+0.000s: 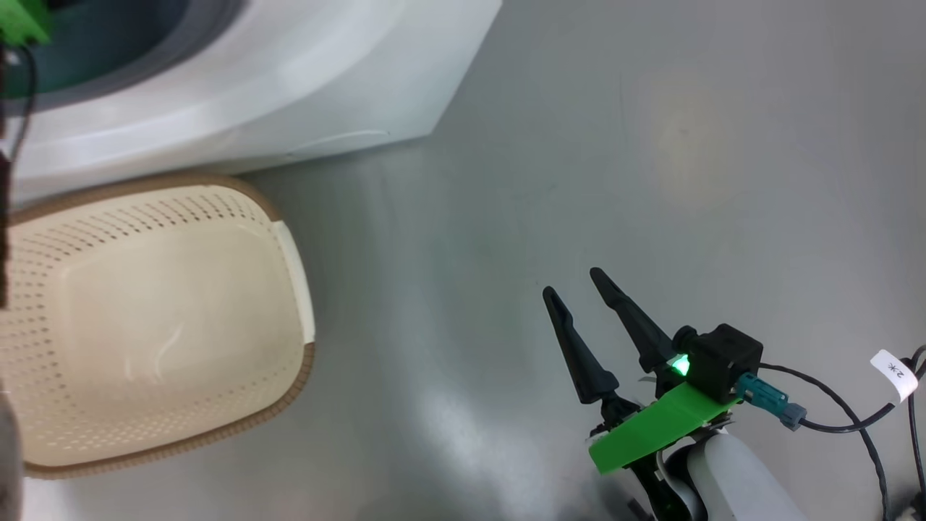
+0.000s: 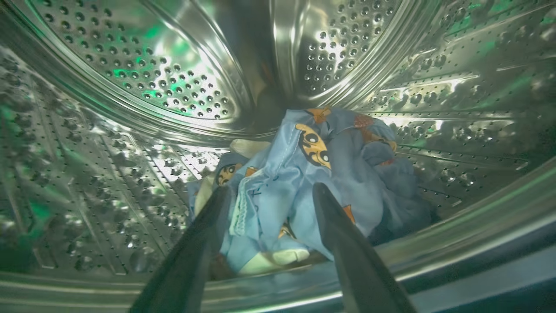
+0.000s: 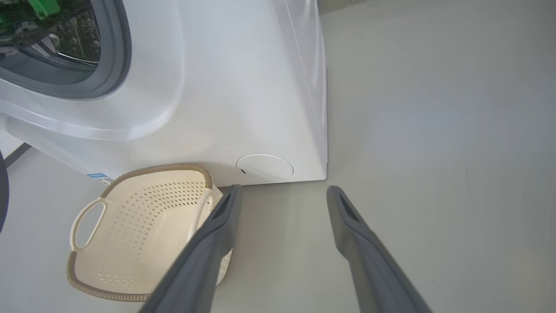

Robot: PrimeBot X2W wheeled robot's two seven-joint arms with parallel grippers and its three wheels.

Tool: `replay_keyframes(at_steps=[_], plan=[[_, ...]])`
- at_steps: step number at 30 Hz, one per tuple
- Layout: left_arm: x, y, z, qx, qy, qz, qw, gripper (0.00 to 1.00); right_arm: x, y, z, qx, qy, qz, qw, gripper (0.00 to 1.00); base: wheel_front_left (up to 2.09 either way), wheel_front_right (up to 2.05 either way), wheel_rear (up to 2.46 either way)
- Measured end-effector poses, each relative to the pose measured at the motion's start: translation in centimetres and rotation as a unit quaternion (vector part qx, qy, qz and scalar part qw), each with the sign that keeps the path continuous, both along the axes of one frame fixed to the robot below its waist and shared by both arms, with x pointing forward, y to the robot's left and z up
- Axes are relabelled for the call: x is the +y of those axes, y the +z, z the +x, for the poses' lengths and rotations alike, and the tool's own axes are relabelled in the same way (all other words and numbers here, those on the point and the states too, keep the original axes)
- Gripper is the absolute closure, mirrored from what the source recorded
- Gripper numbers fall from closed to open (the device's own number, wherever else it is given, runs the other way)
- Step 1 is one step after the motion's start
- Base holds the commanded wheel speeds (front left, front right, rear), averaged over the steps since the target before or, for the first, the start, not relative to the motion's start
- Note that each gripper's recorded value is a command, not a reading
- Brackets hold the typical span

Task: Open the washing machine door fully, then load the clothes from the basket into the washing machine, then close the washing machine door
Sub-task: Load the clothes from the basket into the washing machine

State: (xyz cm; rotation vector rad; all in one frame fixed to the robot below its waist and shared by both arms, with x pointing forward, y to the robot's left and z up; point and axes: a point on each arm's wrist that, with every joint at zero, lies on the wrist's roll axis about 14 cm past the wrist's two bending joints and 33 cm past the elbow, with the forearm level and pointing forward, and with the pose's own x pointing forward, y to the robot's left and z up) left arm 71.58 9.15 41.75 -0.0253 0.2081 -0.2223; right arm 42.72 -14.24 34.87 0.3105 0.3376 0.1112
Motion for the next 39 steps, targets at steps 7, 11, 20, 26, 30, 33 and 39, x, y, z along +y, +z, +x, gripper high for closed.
replay_keyframes(at_steps=[7, 11, 20, 26, 30, 33, 39], plan=[[1.3, 1.3, -3.0, -0.006, 0.014, 0.001, 1.000, 0.00, 0.6, 2.1, 0.2, -0.026, 0.009, 0.001, 1.000, 0.00, 0.00, 0.00, 0.00], [1.3, 2.2, -4.9, -0.011, 0.015, -0.001, 1.000, 0.00, 0.7, 3.7, 0.3, -0.046, 0.010, 0.001, 0.999, 0.00, 0.00, 0.00, 0.00], [3.4, 5.2, -10.5, -0.051, 0.052, -0.039, 0.997, 0.00, 1.5, 5.8, -2.3, -0.061, 0.017, 0.006, 0.998, 0.00, 0.00, 0.00, 0.00], [5.5, 7.0, -15.4, -0.085, 0.078, -0.048, 0.992, 0.00, 1.9, 7.4, -3.8, -0.078, 0.019, 0.010, 0.997, 0.00, 0.00, 0.00, 0.00], [6.7, 8.3, -18.5, -0.108, 0.090, -0.047, 0.989, 0.00, 2.1, 8.5, -4.6, -0.091, 0.021, 0.012, 0.996, 0.00, 0.00, 0.00, 0.00], [7.2, 8.8, -20.9, -0.120, 0.093, -0.040, 0.988, 0.00, 2.3, 9.1, -5.1, -0.099, 0.024, 0.013, 0.995, 0.00, 0.00, 0.00, 0.00], [8.4, 9.4, -25.4, -0.135, 0.106, -0.031, 0.985, 0.00, 2.9, 10.0, -6.1, -0.112, 0.030, 0.016, 0.993, 0.00, 0.00, 0.00, 0.00]])
